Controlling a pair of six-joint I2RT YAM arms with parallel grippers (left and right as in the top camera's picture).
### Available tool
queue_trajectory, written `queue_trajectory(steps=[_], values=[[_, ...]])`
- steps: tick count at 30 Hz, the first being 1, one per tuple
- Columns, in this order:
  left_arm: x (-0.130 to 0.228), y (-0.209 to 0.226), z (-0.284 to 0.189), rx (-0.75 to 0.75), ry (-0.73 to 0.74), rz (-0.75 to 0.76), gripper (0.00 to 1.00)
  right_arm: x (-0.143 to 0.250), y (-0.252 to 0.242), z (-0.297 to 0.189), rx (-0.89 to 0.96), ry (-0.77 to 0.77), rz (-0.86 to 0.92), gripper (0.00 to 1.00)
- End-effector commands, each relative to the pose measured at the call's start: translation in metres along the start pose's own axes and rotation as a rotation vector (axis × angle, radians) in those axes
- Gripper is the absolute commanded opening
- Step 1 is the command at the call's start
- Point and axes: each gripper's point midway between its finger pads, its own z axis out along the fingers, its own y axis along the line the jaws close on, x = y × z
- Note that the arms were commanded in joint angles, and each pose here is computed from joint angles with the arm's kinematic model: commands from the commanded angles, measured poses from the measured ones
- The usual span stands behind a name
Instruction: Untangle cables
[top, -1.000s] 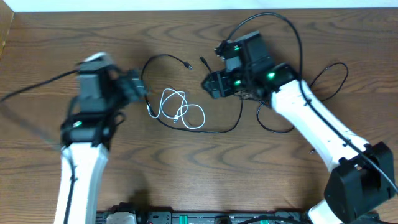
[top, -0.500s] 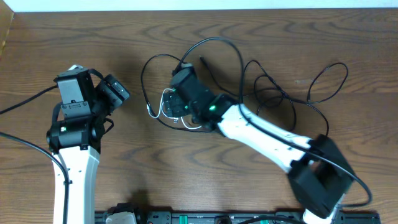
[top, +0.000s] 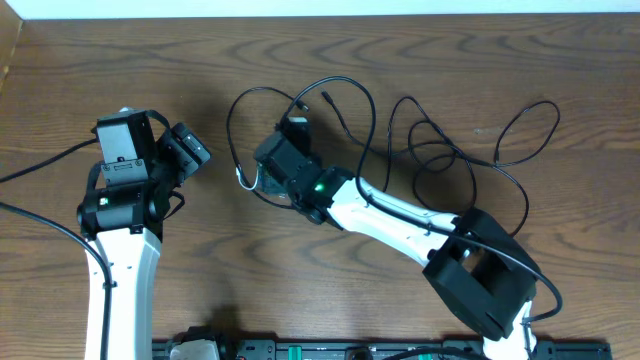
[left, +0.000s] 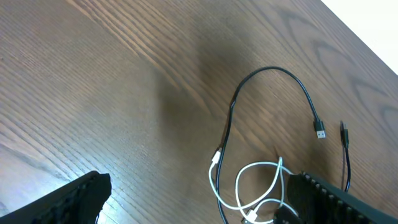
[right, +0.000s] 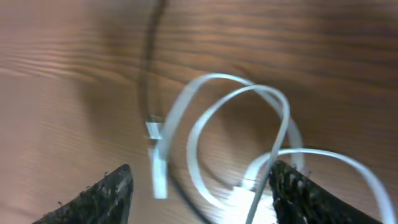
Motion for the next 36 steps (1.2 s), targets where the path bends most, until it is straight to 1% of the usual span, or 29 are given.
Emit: queue_trajectory(steps=[1, 3, 10, 13, 15, 17, 18, 20, 21, 23, 24, 26, 29, 36], values=[[-0.003, 0.001, 0.0, -0.003, -0.006, -0.018, 0.96, 0.015, 0.021, -0.001, -0.052, 0.028, 0.122, 0.7], [-0.003, 0.0, 0.0, -0.003, -0.006, -0.018, 0.96, 0.019, 0.022, 0.0, -0.048, 0.033, 0.176, 0.71], [-0.002, 0.001, 0.0, -0.006, -0.002, -0.018, 0.96, 0.037, 0.004, 0.024, 0.016, 0.048, 0.277, 0.69], [-0.001, 0.002, 0.0, -0.009, 0.003, -0.018, 0.96, 0.041, -0.002, 0.035, 0.026, 0.046, 0.306, 0.62], [0.0, 0.002, 0.0, -0.011, 0.007, -0.018, 0.96, 0.043, -0.007, 0.039, 0.044, 0.038, 0.326, 0.6], [0.001, 0.003, 0.0, -0.013, 0.011, -0.018, 0.96, 0.041, -0.01, 0.043, 0.052, 0.02, 0.333, 0.51], [0.001, 0.003, -0.001, -0.015, 0.013, -0.018, 0.96, 0.039, -0.009, 0.044, 0.047, 0.01, 0.336, 0.44], [0.002, 0.004, -0.001, -0.016, 0.016, -0.017, 0.96, 0.032, -0.007, 0.045, 0.033, -0.016, 0.345, 0.33], [0.002, 0.004, -0.001, -0.017, 0.016, -0.017, 0.96, 0.027, -0.006, 0.045, 0.022, -0.029, 0.35, 0.26], [0.002, 0.004, -0.001, -0.016, 0.016, -0.017, 0.96, 0.02, -0.005, 0.046, 0.005, -0.046, 0.362, 0.06], [0.002, 0.004, -0.001, -0.016, 0.016, -0.017, 0.96, 0.017, -0.007, 0.046, 0.005, -0.051, 0.366, 0.01], [0.002, 0.004, -0.001, -0.016, 0.016, -0.017, 0.96, 0.011, -0.013, 0.047, 0.011, -0.05, 0.354, 0.01], [0.002, 0.004, -0.001, -0.016, 0.016, -0.018, 0.96, 0.001, -0.023, 0.046, 0.021, -0.046, 0.267, 0.01], [0.002, 0.004, -0.001, -0.016, 0.015, -0.018, 0.96, -0.048, -0.045, 0.008, 0.028, -0.03, -0.057, 0.01]])
